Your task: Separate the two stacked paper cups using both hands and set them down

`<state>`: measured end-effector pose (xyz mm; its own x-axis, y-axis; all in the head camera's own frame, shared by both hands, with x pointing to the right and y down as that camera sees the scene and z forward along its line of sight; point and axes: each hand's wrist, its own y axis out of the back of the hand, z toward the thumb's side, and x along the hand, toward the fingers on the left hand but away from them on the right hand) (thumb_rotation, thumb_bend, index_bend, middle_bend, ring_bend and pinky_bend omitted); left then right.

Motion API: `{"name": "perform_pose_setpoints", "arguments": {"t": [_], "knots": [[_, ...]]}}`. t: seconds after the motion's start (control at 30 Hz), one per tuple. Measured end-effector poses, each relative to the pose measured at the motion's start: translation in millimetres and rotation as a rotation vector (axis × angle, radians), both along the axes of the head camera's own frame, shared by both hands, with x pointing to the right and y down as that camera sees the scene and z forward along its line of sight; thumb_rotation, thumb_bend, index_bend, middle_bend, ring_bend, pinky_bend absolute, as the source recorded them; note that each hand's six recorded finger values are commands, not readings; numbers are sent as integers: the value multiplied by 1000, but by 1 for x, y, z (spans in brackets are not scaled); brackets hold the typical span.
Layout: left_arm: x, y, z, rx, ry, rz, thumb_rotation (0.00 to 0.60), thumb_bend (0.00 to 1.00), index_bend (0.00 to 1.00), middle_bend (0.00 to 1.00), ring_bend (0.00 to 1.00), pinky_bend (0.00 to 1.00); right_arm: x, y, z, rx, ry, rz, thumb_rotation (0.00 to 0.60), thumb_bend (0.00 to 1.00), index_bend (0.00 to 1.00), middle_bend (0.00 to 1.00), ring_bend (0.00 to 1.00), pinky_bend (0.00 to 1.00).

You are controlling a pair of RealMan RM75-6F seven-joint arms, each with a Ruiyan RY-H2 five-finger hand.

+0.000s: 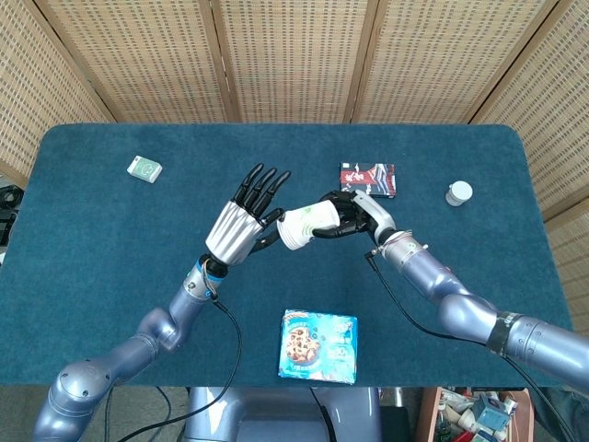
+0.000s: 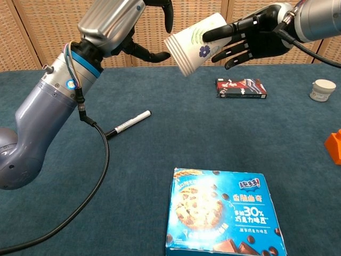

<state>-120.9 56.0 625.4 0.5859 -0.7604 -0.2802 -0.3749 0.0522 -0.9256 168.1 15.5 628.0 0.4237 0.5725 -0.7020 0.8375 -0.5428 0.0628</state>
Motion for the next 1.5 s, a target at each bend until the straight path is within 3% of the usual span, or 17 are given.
{"name": "perform_pose_setpoints", "arguments": {"t": [0.2, 0.47, 1.5], "knots": [[5, 1, -2, 6, 8, 1, 600, 307, 575, 0, 0, 0, 2, 1, -1, 5, 8, -5, 600, 471, 578, 602, 496, 627], [5, 1, -1, 11, 11, -11, 600, 316, 583, 0, 0, 0, 3, 1, -3, 3, 3, -5, 600, 471, 578, 602, 496, 627], [4, -2, 4, 3, -7, -23, 600, 516, 670, 0, 0, 0, 10, 2, 0, -1, 10, -22, 600, 471, 578, 601, 496, 627]]}}
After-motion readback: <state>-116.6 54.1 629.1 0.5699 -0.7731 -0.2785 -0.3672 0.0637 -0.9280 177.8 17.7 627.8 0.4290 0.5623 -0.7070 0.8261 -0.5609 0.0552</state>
